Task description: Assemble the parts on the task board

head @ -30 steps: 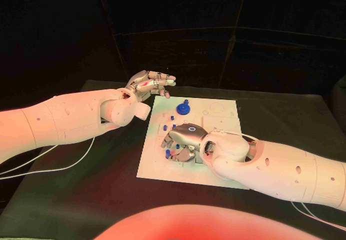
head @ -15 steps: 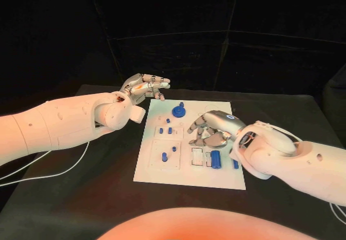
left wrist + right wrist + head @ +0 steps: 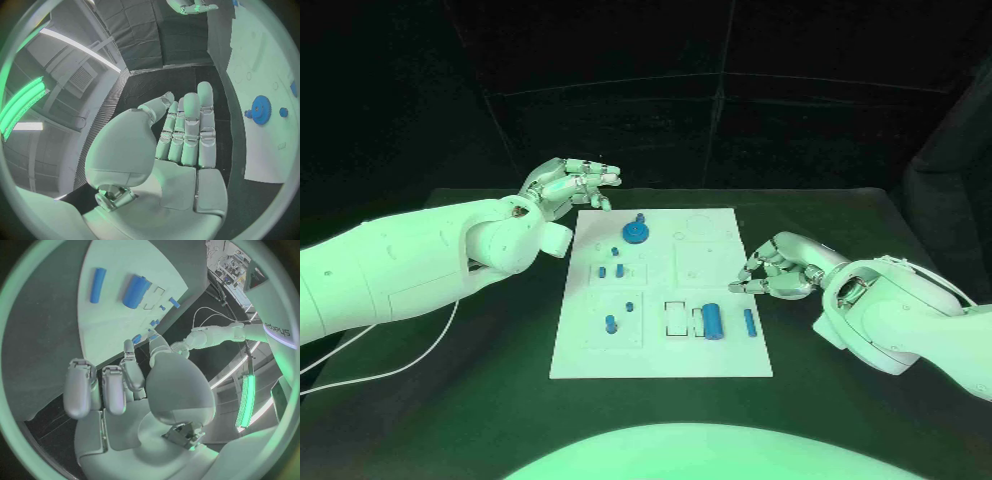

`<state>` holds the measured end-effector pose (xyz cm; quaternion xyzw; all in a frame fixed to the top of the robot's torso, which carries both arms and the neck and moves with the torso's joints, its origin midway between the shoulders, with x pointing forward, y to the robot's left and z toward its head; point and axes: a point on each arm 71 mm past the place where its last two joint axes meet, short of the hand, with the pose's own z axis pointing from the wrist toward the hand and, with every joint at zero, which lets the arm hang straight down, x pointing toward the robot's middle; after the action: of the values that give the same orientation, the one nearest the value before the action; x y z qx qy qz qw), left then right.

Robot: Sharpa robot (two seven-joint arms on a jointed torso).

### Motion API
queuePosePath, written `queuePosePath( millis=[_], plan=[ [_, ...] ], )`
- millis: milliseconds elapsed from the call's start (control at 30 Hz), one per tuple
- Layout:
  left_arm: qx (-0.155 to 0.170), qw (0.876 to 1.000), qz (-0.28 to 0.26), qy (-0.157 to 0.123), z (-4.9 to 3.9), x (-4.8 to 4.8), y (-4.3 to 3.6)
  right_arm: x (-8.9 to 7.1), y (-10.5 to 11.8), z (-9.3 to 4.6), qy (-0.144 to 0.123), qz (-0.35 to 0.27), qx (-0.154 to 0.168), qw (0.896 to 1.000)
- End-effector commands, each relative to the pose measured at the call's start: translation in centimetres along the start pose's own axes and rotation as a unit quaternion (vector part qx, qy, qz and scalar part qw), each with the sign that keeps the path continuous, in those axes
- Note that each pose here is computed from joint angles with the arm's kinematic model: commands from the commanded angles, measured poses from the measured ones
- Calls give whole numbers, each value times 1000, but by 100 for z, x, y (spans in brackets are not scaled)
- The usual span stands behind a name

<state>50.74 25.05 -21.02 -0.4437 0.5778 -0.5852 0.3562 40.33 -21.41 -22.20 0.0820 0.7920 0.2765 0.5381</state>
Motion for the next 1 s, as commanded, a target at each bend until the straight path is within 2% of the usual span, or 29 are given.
queuePosePath(
  millis=[33,333,467,1000],
  plan=[
    [3,1000,-4,5,-5,4,-10,33,-52,-26,-2,-24,54,998],
    [2,1000,-4,7,-6,12,-2,314,24,6,31,-46,69,996],
    [2,1000,-4,6,-10,7,-2,438,46,27,37,-43,76,995],
    [1,1000,-4,6,-14,5,1,644,140,128,61,-49,81,994]
  ],
)
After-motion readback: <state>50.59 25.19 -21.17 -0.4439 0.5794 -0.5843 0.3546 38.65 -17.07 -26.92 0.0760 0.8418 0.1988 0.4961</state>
